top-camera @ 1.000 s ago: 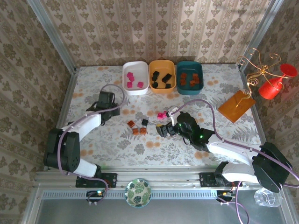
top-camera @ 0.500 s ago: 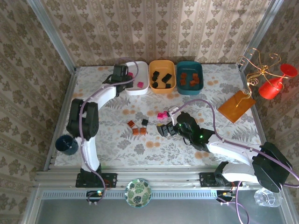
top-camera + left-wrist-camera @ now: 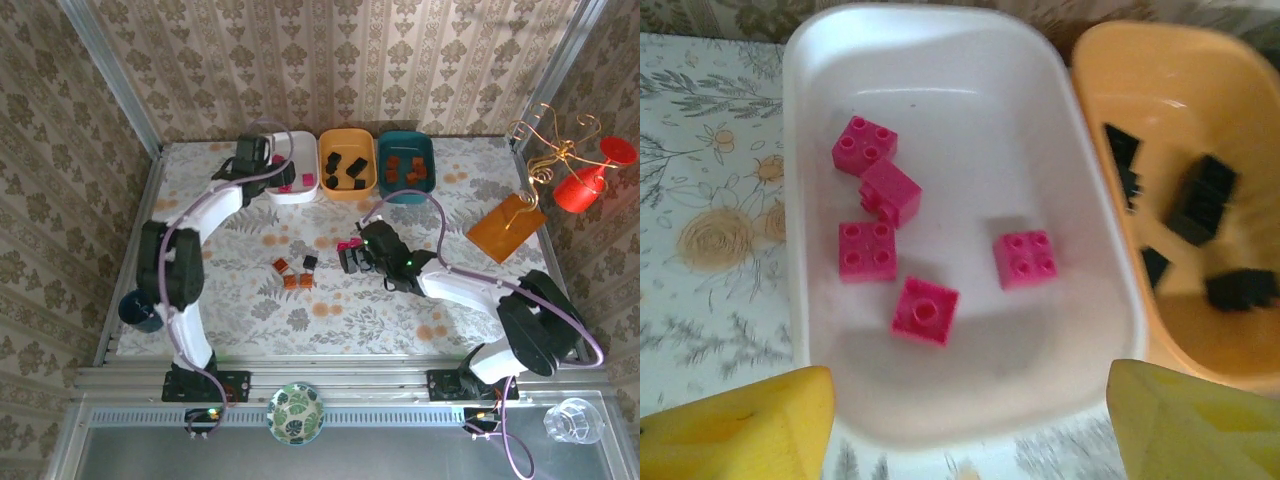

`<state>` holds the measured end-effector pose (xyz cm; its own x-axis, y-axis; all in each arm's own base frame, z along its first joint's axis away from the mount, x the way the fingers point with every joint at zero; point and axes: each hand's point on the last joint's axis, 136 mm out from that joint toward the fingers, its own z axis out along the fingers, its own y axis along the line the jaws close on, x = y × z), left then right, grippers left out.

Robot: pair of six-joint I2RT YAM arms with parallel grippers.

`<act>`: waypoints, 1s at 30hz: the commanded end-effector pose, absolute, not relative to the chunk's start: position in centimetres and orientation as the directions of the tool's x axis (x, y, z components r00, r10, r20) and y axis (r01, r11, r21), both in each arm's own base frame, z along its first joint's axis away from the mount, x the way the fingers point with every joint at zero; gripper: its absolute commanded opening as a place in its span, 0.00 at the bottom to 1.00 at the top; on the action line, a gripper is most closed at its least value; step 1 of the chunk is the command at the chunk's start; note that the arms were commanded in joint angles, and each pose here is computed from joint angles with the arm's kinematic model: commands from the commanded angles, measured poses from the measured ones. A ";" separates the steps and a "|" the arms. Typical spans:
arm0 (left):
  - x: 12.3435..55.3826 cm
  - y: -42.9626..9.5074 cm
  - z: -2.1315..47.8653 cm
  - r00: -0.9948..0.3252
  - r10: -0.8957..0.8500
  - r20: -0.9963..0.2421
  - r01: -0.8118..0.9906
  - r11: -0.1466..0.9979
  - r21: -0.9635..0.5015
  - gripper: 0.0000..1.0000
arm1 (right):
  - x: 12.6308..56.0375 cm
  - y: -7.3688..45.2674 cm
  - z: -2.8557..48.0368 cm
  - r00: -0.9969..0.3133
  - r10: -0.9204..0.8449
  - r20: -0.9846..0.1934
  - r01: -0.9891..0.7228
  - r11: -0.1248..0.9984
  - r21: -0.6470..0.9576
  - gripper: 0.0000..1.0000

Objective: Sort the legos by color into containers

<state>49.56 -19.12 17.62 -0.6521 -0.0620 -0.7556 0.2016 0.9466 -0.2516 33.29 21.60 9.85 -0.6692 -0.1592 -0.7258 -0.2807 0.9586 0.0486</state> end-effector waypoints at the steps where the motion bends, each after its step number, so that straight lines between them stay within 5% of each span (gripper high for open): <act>1: 45.4 -20.6 21.3 -0.590 -0.118 -0.799 0.290 0.892 -0.346 0.74 | 33.0 21.7 8.6 -0.738 -0.135 -0.661 -0.236 0.969 0.066 0.94; 13: 33.4 -17.0 18.4 -0.589 -0.152 -0.794 0.270 0.889 -0.370 0.76 | 34.3 25.4 4.9 -0.790 -0.028 -0.613 -0.159 0.974 0.160 0.67; 30: 30.3 -14.8 17.4 -0.572 -0.137 -0.809 0.256 0.907 -0.335 0.77 | 38.3 26.7 3.1 -0.763 -0.085 -0.641 -0.138 0.990 0.032 0.52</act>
<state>30.74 -15.17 17.73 -0.5733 -0.1459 -0.8062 0.2599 0.9009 -0.3478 37.27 26.85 3.03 -0.7832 -0.0733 -0.6174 -0.1568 0.9842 0.0821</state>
